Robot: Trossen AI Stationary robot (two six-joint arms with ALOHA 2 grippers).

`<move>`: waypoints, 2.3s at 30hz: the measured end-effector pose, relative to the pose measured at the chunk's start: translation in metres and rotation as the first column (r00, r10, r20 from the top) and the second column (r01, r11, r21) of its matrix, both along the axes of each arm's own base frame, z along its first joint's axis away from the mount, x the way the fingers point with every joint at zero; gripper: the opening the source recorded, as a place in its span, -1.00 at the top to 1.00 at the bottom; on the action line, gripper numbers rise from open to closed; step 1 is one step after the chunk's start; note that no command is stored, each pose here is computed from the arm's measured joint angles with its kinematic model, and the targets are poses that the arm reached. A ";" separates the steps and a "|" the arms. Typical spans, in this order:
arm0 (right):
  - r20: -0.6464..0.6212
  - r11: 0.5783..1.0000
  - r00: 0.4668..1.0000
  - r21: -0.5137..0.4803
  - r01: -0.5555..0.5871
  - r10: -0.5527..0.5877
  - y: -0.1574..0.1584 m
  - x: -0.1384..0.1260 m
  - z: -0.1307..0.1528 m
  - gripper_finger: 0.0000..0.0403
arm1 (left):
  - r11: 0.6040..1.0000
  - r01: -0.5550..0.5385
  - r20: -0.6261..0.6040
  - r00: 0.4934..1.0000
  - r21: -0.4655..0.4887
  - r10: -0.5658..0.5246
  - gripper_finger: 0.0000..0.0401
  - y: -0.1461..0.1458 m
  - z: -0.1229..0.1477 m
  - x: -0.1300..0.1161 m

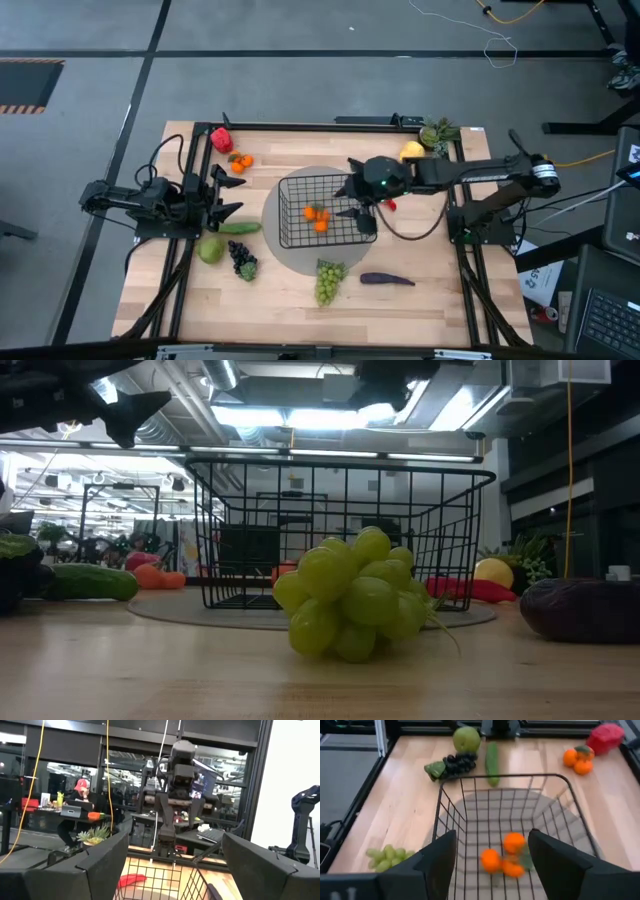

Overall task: Build produce basket
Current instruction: Put the red chili pepper into the wire basket

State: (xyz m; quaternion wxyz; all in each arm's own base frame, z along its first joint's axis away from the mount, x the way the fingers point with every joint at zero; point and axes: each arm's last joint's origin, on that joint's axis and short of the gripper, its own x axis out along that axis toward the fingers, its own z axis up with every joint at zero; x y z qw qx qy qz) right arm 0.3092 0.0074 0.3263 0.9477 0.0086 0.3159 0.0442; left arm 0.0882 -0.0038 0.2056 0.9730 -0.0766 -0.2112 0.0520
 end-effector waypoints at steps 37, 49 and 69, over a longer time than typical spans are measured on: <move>0.101 0.323 0.420 -0.489 0.810 -0.902 -0.041 -0.112 0.043 -0.23 | 1.000 -0.002 -0.002 1.000 0.015 0.002 -0.57 0.000 0.000 0.000; -0.155 0.337 0.304 -0.572 0.748 -0.940 -0.071 -0.098 0.013 -0.23 | 0.997 0.033 0.011 0.999 -0.063 -0.033 -0.57 0.000 0.000 0.000; -0.448 0.606 0.414 -0.496 0.622 -0.792 -0.070 -0.088 -0.003 -0.23 | 0.997 0.034 0.034 0.999 -0.064 -0.031 -0.57 0.000 0.002 -0.001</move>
